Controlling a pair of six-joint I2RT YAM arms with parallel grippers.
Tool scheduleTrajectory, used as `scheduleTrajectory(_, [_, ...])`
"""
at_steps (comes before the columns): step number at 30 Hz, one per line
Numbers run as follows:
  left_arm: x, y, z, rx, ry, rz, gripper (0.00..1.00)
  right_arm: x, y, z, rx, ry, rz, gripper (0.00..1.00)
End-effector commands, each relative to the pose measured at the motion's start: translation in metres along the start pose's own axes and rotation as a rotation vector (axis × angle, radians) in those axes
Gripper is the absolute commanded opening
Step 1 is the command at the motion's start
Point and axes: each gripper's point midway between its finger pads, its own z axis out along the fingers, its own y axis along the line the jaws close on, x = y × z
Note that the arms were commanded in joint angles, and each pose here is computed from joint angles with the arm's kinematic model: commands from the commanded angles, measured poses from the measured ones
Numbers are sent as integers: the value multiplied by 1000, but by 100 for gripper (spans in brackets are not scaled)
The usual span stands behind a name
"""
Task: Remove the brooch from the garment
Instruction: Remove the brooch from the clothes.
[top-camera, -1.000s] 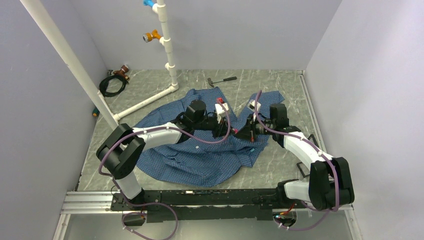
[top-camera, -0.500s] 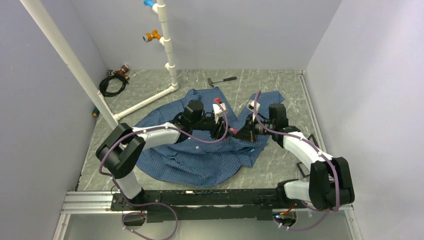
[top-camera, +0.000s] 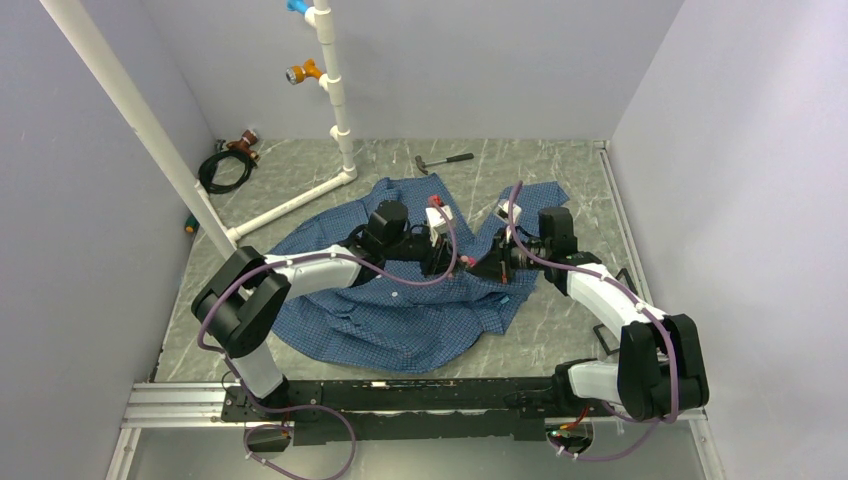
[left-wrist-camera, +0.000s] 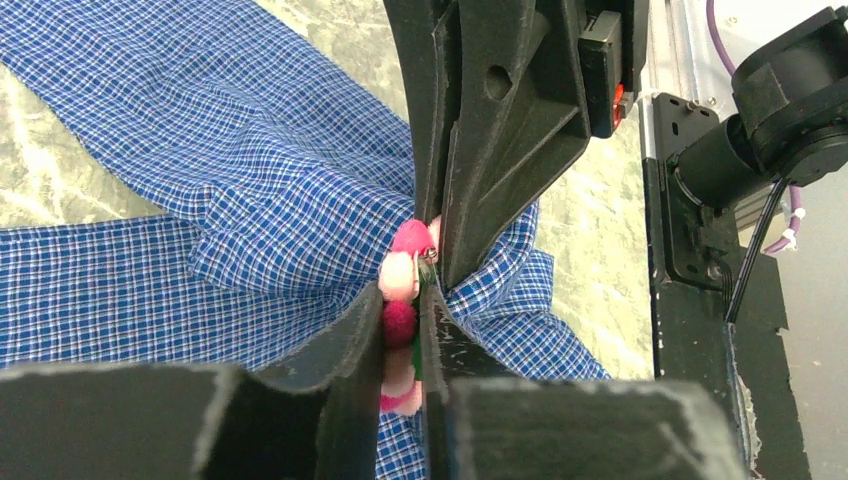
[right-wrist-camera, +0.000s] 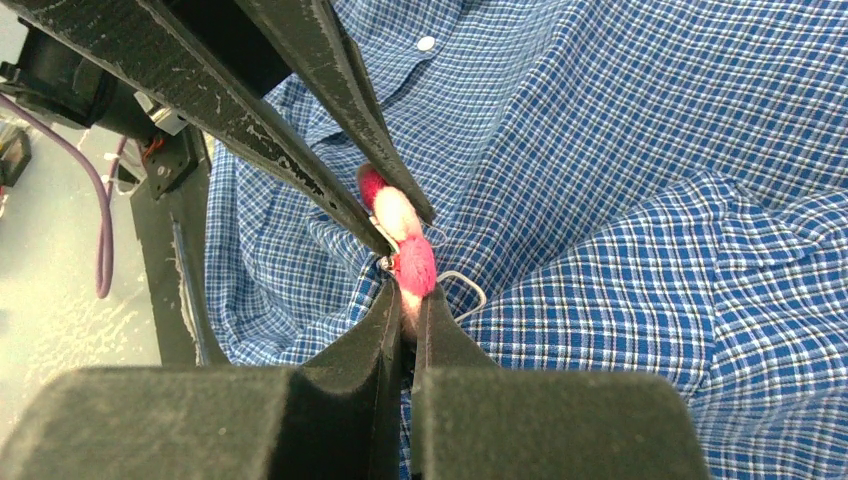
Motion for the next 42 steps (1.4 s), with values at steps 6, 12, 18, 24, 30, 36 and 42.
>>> scheduleTrajectory(6, [-14,4,-2,-45,-20,18,8,-14,3,0,-18,-39,-60,0])
scheduleTrajectory(12, [-22,-11,-8,46,-73,3,36,-13,1,0,-7,-35,-53,0])
scheduleTrajectory(18, [-28,-17,-7,70,-86,-2,43,-13,1,1,-10,-33,-50,0])
scheduleTrajectory(24, [-26,-15,2,40,-63,1,42,-13,2,1,-14,-36,-49,0])
scheduleTrajectory(30, [-22,-7,9,-22,-40,1,38,-14,3,0,-20,-38,-48,0])
scheduleTrajectory(36, [-19,0,12,-68,-19,-1,31,-15,5,0,-24,-41,-51,0])
scheduleTrajectory(42, [-16,6,14,-114,7,10,19,-15,6,-1,-26,-44,-57,0])
